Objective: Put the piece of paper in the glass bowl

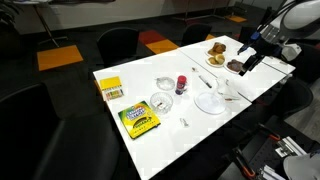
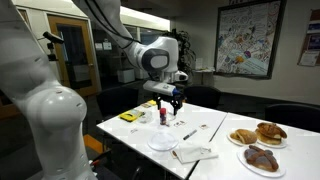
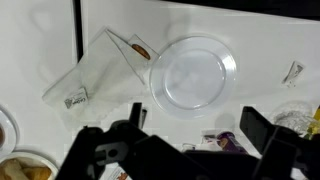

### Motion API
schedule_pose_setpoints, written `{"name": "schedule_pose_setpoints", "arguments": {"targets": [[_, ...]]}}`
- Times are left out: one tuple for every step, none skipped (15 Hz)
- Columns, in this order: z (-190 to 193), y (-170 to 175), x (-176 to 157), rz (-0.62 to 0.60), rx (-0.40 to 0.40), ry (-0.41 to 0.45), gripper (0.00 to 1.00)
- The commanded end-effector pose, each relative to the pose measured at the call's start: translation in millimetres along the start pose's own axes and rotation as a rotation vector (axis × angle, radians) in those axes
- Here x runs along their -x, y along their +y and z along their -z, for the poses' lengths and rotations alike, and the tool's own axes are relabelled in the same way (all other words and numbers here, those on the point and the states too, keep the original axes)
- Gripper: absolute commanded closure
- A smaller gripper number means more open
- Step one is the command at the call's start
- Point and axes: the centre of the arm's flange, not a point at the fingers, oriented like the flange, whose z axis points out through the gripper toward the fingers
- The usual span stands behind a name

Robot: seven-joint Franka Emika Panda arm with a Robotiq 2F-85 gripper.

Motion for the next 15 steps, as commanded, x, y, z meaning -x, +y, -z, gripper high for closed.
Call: {"name": "schedule_pose_setpoints", "arguments": {"targets": [[-26.4,37.7,-10.9,-0.073,0.006,-0.043,0.0],[-34.6,45.8,-9.2,-0.094,0.007,-0.056,0.0],[-41.0,52.6,-7.3,-0.112,0.008,-0.065,0.0],[-49.6,60.5,-4.8,-0.136,0.003,-0.072,0.0],[-57.4,67.6,-2.7,-0.158,0.001,-0.075,0.0],[-66.1,76.0,-0.6,-0.175,-0.006,-0.072,0.0],[-73.4,82.8,0.7,-0.197,-0.011,-0.073,0.0],[-80.9,89.4,2.0,-0.212,-0.02,-0.07,0.0],[-87.3,94.9,2.6,-0.225,-0.022,-0.072,0.0],[-93.1,99.9,3.4,-0.237,-0.021,-0.074,0.0],[-98.2,104.7,3.7,-0.247,-0.02,-0.077,0.0],[-103.1,110.0,3.5,-0.253,-0.018,-0.08,0.0],[-105.6,113.6,3.1,-0.259,-0.012,-0.082,0.0],[-107.7,118.9,0.7,-0.258,-0.001,-0.083,0.0],[-108.9,124.2,-2.4,-0.256,0.019,-0.083,0.0]]}}
